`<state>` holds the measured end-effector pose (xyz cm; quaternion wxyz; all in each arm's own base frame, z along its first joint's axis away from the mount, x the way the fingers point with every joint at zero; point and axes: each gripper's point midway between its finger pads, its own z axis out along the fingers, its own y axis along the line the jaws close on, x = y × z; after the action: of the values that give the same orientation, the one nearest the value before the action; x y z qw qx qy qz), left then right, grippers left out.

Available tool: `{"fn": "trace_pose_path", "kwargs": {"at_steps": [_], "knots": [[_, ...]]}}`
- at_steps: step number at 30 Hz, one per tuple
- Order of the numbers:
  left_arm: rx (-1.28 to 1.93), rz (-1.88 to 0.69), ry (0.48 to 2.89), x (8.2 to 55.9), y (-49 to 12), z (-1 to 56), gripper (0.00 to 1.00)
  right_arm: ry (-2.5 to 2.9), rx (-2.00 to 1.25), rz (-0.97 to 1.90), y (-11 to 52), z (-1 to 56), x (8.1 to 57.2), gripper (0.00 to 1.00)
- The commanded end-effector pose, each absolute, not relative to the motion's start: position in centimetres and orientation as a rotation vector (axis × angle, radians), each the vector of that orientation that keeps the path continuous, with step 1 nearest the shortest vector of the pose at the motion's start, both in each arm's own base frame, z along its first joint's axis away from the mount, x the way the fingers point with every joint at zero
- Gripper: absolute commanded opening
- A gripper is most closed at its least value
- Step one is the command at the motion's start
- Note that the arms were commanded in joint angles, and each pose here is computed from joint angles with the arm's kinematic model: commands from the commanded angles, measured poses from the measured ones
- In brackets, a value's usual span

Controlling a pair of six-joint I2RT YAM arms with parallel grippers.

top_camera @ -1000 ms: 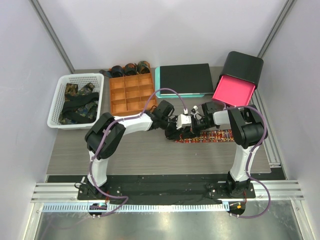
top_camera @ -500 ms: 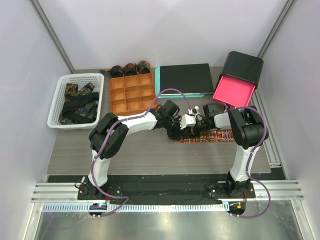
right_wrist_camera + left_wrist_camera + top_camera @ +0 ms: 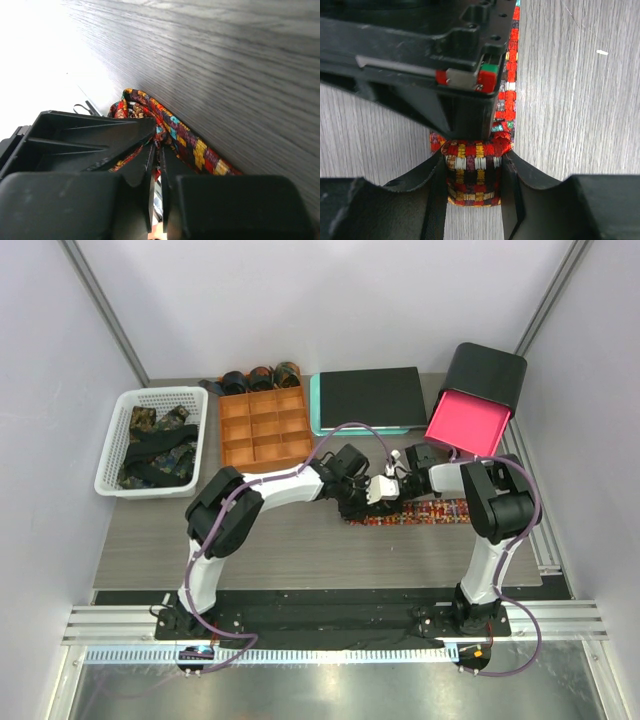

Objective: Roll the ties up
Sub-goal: Roll the tie at the center of the board.

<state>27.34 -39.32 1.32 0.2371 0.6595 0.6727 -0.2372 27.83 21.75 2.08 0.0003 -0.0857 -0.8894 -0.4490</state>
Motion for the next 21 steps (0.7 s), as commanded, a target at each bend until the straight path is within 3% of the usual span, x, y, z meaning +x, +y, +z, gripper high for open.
{"fn": "trace_pose_path", "kwargs": {"at_steps": [1,8,21], "knots": [[2.068,-0.47,2.148,22.5,-32.2,-9.6,0.19,-2.81,-0.124,-1.502,22.8,6.2,28.3,0.15],[2.121,-0.449,2.16,21.8,-30.9,-10.3,0.18,-2.82,-0.131,-1.506,21.4,7.4,28.6,0.19],[2.161,-0.458,2.181,21.1,-30.2,-10.7,0.17,-2.87,-0.087,-1.543,20.5,9.8,29.0,0.43]]}}
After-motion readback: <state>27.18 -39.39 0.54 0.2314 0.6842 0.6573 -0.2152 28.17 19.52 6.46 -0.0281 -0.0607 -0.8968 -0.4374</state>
